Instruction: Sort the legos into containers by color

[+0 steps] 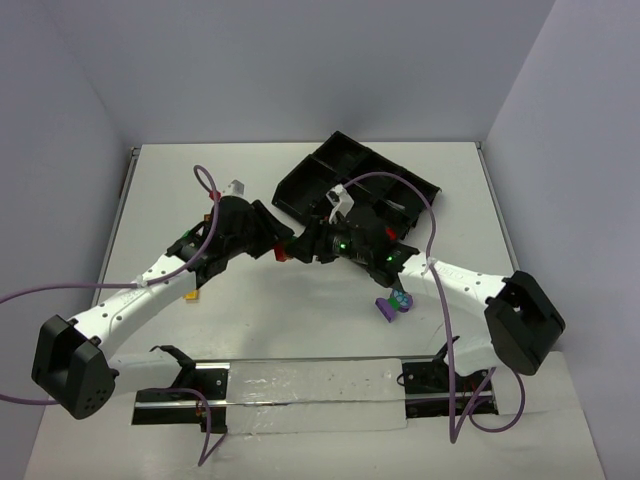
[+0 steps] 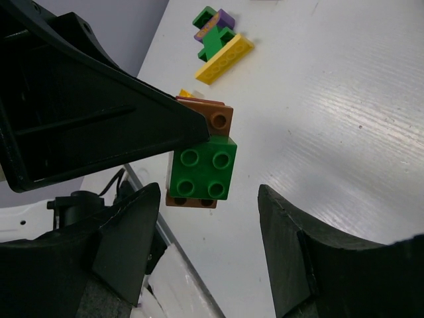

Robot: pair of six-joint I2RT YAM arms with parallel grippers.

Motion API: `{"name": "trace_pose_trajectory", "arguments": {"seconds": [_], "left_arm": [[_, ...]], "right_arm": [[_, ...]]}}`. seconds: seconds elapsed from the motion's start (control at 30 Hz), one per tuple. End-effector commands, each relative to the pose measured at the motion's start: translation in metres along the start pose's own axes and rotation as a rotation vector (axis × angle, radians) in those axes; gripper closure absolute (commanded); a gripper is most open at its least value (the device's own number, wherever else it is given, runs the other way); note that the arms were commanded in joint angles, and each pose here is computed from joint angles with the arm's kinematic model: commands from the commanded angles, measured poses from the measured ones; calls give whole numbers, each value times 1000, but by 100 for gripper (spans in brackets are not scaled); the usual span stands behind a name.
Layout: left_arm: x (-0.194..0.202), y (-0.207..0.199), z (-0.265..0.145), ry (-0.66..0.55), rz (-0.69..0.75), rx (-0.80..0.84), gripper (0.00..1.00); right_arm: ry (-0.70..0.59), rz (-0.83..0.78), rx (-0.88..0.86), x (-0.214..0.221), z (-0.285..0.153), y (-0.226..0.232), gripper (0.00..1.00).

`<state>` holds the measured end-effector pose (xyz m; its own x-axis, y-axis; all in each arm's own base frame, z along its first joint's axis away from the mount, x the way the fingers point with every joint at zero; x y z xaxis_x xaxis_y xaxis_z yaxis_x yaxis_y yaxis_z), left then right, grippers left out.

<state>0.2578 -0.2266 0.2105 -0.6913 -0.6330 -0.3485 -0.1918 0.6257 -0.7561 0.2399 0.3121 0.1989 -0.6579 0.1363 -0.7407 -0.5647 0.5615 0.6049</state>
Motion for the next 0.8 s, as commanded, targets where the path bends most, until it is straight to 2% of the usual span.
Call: {"name": "trace_pose_trajectory", "arguments": {"seconds": [0.0,0.13,0.3,0.47,0.57,0.6,0.63,0.7,0.73,0.77], "left_arm": [[-7,-19,-7,-13,-9,79,75],[-8,-17,-10,-26,-14,86,74],[-6,-14,-9,-17,-6,83,74],[-2,-7,-6,-2,4,72,73],[-1,-6,-7,-4,8,82,69],[-1,-6,-7,-5,9,83,65],[-1,-6,-7,-6,11,85,53],[-2,-7,-8,-7,20,90,11],[-3,-9,-9,-10,27,94,2],[-4,-11,-9,-13,36,100,1]], "right_arm": [[-79,-14,-95,-24,4,23,32],[-80,-17,-90,-26,8,22,34],[-84,4,-106,-24,10,23,51],[-118,34,-90,-22,6,18,63],[-128,41,-90,-22,6,17,71],[-128,40,-92,-22,6,17,76],[-128,41,-94,-22,6,18,80],[-130,52,-89,-22,7,16,90],[-130,58,-88,-21,7,16,91],[-129,63,-86,-21,7,15,91]]}}
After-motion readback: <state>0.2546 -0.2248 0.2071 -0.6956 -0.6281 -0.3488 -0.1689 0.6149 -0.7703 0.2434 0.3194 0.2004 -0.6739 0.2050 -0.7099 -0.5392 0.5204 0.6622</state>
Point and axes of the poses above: each gripper's point midway between its finger pads, its own z axis out along the fingers, its own y axis along the line the jaws close on, x = y × z, the point moved 4 cm from there along -z, back along the fingers, and after that the axes turned 7 degrees about -z, right-handed, at the moved point
